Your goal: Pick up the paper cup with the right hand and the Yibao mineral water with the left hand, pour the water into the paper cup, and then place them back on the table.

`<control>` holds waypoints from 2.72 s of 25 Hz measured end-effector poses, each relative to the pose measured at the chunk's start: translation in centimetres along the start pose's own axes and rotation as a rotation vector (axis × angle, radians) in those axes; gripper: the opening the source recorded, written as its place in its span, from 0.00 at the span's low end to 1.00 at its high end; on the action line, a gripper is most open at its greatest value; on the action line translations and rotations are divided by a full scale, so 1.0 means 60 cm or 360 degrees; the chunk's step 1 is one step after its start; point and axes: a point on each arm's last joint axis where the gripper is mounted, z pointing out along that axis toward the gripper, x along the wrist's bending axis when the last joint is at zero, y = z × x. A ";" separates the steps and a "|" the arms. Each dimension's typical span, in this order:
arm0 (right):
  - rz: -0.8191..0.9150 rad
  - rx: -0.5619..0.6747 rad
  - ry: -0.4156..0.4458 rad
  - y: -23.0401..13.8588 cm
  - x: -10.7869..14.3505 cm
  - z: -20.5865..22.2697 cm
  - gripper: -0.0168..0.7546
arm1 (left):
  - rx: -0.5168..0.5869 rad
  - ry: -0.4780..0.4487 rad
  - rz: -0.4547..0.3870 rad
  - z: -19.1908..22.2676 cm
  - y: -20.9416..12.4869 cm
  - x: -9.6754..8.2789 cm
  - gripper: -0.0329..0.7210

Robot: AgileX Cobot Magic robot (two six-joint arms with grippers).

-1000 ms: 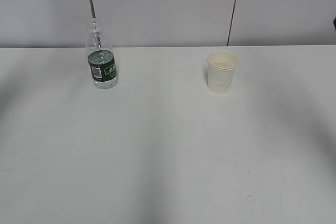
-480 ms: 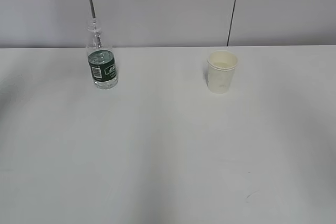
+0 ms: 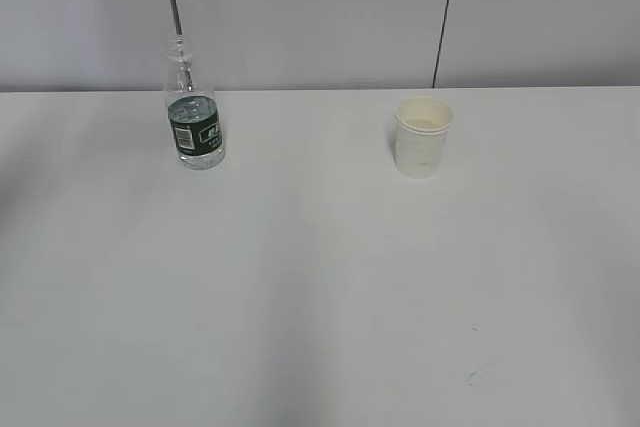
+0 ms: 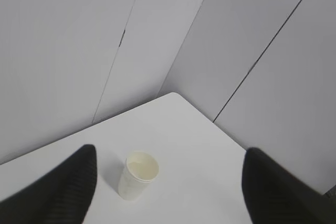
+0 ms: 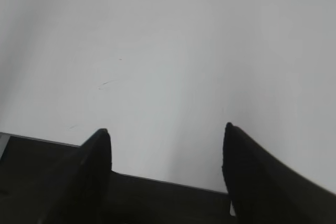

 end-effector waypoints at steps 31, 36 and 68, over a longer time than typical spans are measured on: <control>-0.0031 -0.0249 -0.0074 -0.049 -0.009 -0.001 0.69 | 0.0013 -0.0026 -0.0016 -0.001 -0.001 -0.004 0.74; -0.0032 -0.0250 -0.0077 -0.049 -0.009 -0.001 0.69 | 0.0013 -0.0026 -0.0018 -0.001 -0.001 -0.004 0.74; -0.0032 -0.0252 -0.0077 -0.048 -0.009 -0.001 0.69 | -0.0677 0.1153 0.0085 -0.050 0.059 0.094 0.69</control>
